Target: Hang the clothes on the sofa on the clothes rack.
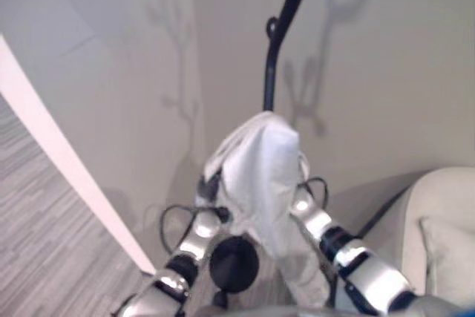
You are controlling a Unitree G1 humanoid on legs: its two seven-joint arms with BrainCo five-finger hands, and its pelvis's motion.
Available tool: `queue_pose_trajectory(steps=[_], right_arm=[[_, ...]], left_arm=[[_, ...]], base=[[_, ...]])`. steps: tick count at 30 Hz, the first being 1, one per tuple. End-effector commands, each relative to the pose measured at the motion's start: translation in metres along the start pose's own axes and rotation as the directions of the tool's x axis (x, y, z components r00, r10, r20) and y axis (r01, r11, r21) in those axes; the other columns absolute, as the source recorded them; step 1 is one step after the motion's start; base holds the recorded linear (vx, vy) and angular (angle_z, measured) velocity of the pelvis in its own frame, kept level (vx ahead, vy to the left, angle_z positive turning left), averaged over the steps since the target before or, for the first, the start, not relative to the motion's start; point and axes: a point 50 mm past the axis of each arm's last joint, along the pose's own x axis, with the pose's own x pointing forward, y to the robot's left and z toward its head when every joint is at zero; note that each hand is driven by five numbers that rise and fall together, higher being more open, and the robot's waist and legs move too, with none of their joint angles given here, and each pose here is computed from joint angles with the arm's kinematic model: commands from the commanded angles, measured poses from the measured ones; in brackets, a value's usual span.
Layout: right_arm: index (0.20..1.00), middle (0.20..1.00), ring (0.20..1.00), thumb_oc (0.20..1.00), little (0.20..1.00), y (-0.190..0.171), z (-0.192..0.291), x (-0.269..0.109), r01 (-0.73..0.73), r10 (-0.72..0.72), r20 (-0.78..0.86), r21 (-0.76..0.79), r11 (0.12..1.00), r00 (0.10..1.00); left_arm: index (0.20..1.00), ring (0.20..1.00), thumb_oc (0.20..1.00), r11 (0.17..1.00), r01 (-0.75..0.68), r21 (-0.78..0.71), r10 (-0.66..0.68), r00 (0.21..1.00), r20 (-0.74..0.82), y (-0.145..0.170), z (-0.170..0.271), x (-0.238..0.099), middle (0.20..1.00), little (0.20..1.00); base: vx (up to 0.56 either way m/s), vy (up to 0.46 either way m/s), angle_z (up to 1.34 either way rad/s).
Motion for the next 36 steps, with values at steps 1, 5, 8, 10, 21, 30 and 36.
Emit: queue_pose_trajectory(steps=[1, 5, 8, 10, 21, 30, 36], right_arm=[[0.2, 0.2, 0.2, 0.2, 0.2, 0.015, -0.009, -0.011, -0.098, 0.106, -0.061, 0.127, 0.987, 0.992], [1.0, 1.0, 1.0, 1.0, 1.0, 0.017, -0.012, -0.016, -0.111, 0.146, -0.099, 0.295, 0.949, 0.984], [1.0, 1.0, 1.0, 1.0, 1.0, 0.0, -0.015, -0.015, -0.065, 0.135, -0.123, 0.454, 0.889, 0.983], [1.0, 1.0, 1.0, 1.0, 1.0, -0.004, -0.018, -0.015, -0.058, 0.131, -0.126, 0.465, 0.883, 0.983], [1.0, 1.0, 1.0, 1.0, 1.0, -0.059, -0.066, -0.035, 0.029, 0.062, -0.233, 0.371, 0.928, 0.971], [1.0, 1.0, 1.0, 1.0, 1.0, -0.087, -0.151, -0.09, 0.447, -0.035, -0.59, 0.571, 0.689, 0.807], [1.0, 1.0, 1.0, 1.0, 1.0, -0.095, -0.199, -0.155, 0.715, -0.083, -0.813, 0.453, 0.532, 0.577]], left_arm=[[1.0, 1.0, 1.0, 0.983, 0.022, -0.184, -0.014, 0.999, 0.048, -0.004, 0.024, 0.013, 1.0, 1.0], [1.0, 1.0, 1.0, 0.978, -0.008, -0.208, 0.005, 1.0, -0.016, 0.009, 0.01, 0.008, 1.0, 1.0], [1.0, 1.0, 1.0, 0.973, -0.066, -0.222, 0.05, 0.996, -0.076, 0.03, -0.006, 0.003, 1.0, 1.0], [1.0, 1.0, 1.0, 0.972, -0.091, -0.216, 0.072, 0.993, -0.095, 0.038, -0.011, 0.002, 1.0, 1.0], [1.0, 1.0, 1.0, 0.931, -0.335, -0.143, 0.282, 0.911, -0.301, 0.123, -0.071, -0.03, 1.0, 1.0], [1.0, 1.0, 1.0, 0.883, -0.417, -0.215, 0.192, 0.739, -0.645, 0.153, -0.147, -0.095, 1.0, 1.0], [1.0, 1.0, 1.0, 0.823, -0.557, -0.116, 0.244, 0.529, -0.813, 0.169, -0.182, -0.158, 1.0, 1.0]], base=[[0.0, 0.0, 0.0], [0.0, 0.0, 0.0], [0.0, 0.0, 0.0], [0.0, 0.0, 0.0], [0.0, -0.003, 0.01], [0.0, 0.003, 0.01], [0.02, 0.033, 0.06]])
